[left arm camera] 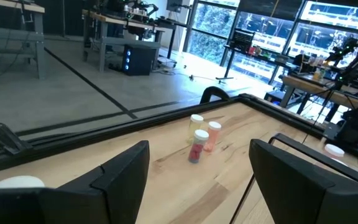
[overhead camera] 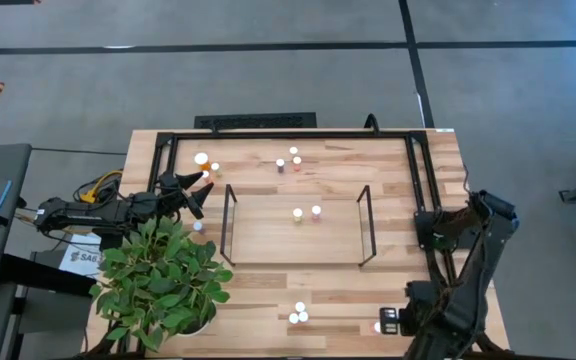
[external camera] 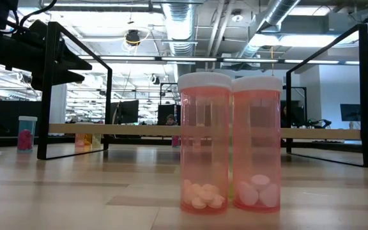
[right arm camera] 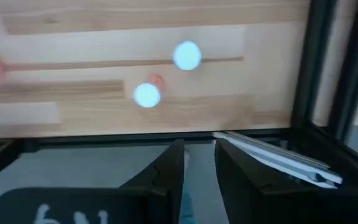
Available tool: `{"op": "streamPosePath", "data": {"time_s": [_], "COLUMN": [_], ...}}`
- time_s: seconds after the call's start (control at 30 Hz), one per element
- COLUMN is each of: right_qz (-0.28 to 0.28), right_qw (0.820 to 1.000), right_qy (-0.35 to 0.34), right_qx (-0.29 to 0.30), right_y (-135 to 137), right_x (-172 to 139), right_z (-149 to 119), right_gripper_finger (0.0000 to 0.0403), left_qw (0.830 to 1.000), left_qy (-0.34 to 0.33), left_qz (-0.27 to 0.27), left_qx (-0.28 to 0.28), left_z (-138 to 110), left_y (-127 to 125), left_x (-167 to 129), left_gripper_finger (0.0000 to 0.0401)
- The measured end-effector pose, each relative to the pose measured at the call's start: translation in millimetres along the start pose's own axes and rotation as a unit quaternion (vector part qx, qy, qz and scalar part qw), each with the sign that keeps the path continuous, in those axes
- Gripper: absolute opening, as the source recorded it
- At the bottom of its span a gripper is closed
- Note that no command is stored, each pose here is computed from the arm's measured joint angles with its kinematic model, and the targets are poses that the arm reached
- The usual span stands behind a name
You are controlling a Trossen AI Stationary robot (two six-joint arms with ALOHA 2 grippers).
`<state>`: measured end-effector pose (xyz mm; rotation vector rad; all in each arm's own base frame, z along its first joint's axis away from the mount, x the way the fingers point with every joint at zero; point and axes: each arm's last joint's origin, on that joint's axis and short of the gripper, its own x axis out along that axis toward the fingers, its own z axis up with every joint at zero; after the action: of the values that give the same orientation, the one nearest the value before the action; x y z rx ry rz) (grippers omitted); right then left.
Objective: Pick and place medicine bottles onto shelf by color
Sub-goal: Put the blue pill bottle on the shelf
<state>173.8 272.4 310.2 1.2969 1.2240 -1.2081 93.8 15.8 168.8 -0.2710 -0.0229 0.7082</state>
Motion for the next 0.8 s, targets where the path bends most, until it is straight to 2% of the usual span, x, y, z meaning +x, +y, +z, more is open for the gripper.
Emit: {"op": "streamPosePath", "data": {"time_s": [0.1,0.37,0.63,0.8], "right_qz": [-0.023,-0.021,-0.026,-0.029], "right_qw": [0.999,0.998,0.999,0.998], "right_qy": [-0.006,-0.004,-0.012,-0.019], "right_qx": [0.021,0.066,0.037,0.044], "right_y": [3.7,2.1,1.8,-0.9], "right_x": [8.6,9.3,9.5,9.5], "right_z": [-3.1,-5.5,-3.7,-3.6], "right_gripper_finger": [0.0113,0.0114,0.0114,0.0119], "left_qw": [1.000,1.000,1.000,1.000], "left_qy": [0.000,0.000,0.000,0.000], "left_qz": [0.000,0.000,0.000,0.000], "left_qx": [0.000,0.000,0.000,0.000], "left_z": [0.1,0.0,0.1,0.0], "left_y": [0.0,0.0,0.0,0.0], "left_x": [0.0,0.0,0.0,0.0], "left_gripper_finger": [0.0265,0.0265,0.0265,0.0265]}}
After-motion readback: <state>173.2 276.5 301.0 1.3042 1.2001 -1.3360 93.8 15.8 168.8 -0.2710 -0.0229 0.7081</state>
